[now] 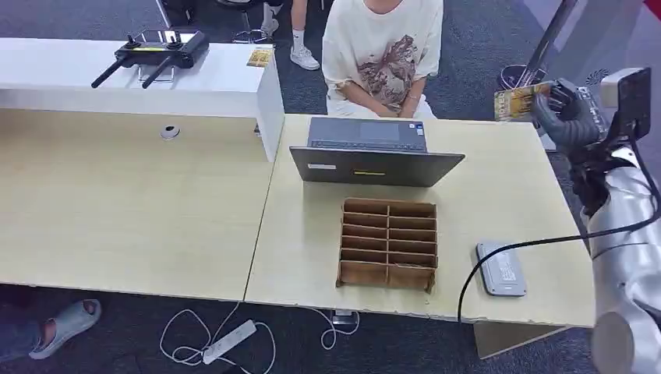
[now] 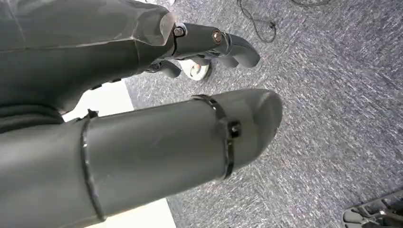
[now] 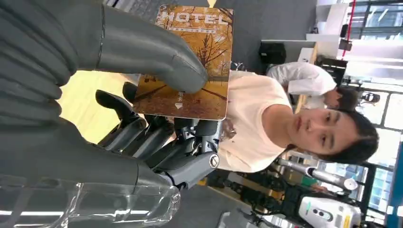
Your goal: Pass the card to the sensor for recognition and then transmit it.
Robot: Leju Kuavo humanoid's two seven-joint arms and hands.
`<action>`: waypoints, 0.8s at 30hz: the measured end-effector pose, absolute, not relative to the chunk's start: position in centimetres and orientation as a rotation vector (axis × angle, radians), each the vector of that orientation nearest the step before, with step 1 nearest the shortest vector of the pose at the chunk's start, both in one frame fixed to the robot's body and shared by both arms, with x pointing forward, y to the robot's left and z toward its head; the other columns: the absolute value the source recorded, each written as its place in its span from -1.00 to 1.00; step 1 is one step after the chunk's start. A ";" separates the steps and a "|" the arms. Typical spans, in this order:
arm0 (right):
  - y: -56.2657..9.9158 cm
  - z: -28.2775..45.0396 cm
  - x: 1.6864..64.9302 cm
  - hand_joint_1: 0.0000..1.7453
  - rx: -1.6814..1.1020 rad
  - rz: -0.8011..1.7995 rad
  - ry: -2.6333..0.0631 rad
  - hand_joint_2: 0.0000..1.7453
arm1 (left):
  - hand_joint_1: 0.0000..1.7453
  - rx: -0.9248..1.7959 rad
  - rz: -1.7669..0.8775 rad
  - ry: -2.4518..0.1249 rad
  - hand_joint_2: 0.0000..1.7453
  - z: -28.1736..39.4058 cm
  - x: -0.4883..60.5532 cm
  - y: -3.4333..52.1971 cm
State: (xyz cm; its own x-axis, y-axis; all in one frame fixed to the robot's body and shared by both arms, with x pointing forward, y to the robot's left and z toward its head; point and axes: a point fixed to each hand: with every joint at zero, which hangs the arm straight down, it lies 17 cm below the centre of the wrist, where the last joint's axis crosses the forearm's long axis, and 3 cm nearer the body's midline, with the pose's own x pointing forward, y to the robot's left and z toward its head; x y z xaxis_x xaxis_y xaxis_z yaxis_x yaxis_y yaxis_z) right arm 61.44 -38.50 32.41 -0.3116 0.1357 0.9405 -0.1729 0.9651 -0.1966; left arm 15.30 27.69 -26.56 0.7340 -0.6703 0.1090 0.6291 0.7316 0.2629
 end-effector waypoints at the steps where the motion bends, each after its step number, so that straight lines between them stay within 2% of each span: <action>1: -39.2 31.9 61.1 1.00 0.022 0.297 -1.859 1.00 | -1.00 0.215 -0.721 -0.202 -1.00 -26.6 15.3 27.7; 24: -50.1 21.4 52.0 1.00 -0.038 0.225 -1.703 1.00 | -1.00 0.223 -0.745 -0.207 -1.00 -26.7 14.8 28.0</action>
